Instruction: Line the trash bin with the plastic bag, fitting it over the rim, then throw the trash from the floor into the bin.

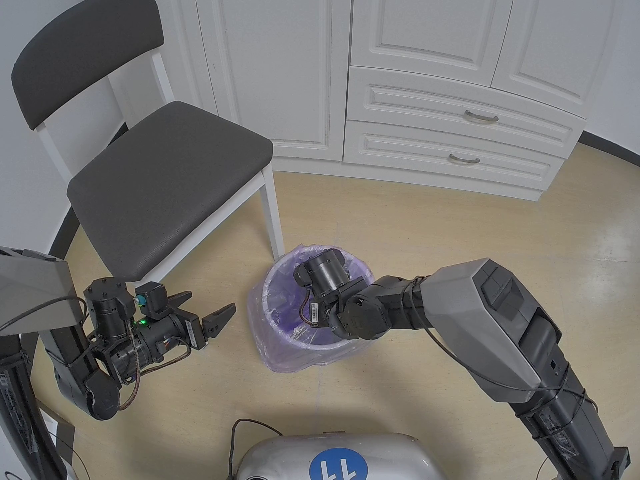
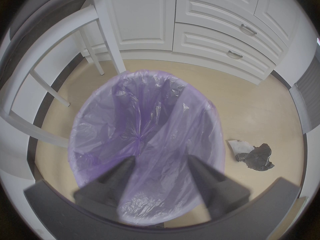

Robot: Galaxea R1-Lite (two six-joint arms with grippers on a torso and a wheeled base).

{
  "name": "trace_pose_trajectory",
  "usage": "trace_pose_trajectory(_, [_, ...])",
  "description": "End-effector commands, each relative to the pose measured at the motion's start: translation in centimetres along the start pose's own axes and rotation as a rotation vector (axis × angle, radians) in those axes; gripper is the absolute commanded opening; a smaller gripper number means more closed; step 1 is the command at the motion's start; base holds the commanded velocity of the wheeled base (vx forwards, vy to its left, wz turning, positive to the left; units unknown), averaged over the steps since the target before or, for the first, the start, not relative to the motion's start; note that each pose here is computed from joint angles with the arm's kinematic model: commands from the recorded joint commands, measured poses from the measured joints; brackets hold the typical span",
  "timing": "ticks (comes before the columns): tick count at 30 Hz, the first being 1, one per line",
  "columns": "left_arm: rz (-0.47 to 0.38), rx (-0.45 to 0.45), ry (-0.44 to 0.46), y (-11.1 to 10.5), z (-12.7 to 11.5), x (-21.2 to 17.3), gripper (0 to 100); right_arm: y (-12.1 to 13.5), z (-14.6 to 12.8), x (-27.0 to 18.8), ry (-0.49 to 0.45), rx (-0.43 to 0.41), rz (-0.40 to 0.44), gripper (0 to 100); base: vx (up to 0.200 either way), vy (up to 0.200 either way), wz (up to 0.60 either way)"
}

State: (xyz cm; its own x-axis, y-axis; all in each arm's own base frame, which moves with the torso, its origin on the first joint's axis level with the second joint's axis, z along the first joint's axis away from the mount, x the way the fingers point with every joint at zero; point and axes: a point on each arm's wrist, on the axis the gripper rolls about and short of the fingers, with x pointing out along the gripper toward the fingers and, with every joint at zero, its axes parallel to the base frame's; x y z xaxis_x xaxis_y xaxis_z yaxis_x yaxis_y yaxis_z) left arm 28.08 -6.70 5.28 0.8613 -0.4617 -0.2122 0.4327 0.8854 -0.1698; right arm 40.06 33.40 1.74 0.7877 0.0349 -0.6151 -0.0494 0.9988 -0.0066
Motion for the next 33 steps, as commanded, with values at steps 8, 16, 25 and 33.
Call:
trace_pose_trajectory(8, [0.001,-0.001,-0.001,0.0,0.0,0.0,100,-0.2,0.6,-0.7,-0.017,-0.01,-0.049,0,0.0,0.0,0.0])
trace_pose_trajectory(16, [0.0,0.0,-0.004,-0.1,0.1,-0.2,100,-1.6,1.6,-3.5,0.053,-0.082,-0.184,0,0.0,0.0,0.0])
trace_pose_trajectory(25, [-0.002,0.002,-0.011,-0.1,0.4,-0.4,100,-3.1,2.3,-5.4,0.103,-0.135,-0.307,0,0.0,0.0,0.0])
trace_pose_trajectory(33, [-0.008,0.003,-0.007,-0.4,0.3,-0.4,100,-3.8,0.2,-4.5,0.156,-0.131,-0.347,0,0.0,0.0,0.0])
